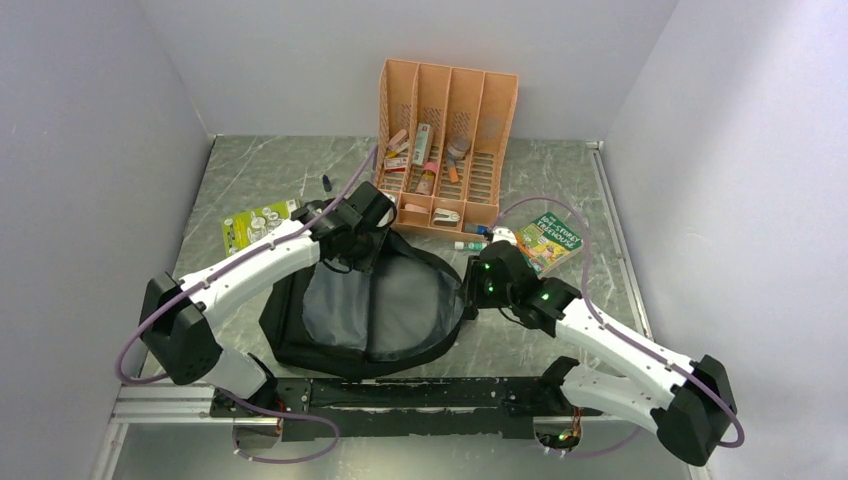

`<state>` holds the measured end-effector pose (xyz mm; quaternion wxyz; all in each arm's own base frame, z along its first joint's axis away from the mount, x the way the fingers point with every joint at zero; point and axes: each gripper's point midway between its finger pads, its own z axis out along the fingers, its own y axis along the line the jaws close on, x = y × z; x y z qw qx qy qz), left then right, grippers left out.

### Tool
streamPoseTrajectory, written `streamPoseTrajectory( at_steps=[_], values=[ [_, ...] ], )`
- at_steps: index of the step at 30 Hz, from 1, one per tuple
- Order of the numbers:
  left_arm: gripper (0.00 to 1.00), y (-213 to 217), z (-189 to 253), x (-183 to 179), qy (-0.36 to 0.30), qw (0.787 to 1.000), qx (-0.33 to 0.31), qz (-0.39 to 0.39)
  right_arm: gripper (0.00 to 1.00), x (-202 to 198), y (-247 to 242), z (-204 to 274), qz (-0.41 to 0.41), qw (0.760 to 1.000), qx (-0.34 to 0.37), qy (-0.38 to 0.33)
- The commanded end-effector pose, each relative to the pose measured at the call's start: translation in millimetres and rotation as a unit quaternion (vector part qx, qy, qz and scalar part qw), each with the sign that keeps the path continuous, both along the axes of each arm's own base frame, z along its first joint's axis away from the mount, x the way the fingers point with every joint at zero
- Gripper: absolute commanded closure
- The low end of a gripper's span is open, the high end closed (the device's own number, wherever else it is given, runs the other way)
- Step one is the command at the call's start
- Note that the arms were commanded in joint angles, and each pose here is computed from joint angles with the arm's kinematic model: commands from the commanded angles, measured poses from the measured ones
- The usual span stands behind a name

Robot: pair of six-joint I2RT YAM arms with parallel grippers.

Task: Pack the student bag
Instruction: Adjust the student bag at the center of the board.

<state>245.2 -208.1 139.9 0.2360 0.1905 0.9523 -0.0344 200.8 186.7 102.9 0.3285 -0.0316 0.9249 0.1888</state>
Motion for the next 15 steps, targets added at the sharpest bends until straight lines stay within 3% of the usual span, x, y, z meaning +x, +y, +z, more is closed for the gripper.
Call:
streamPoseTrajectory(
  at_steps=[1,10,15],
  values=[
    [0.63,-12.0,41.8,12.0,-0.039,0.998,-0.043,-0.011,0.58,13.4,-3.6,38.0,-0.023,0.998,0.018,-0.051],
    [0.57,-24.8,81.9,23.8,-0.086,0.992,-0.093,-0.021,0.47,25.9,-18.9,64.1,-0.081,0.992,0.027,-0.096],
    [0.55,-30.2,92.8,30.5,-0.111,0.985,-0.128,-0.014,0.23,30.2,-23.8,62.0,-0.100,0.991,0.012,-0.093]
  ],
)
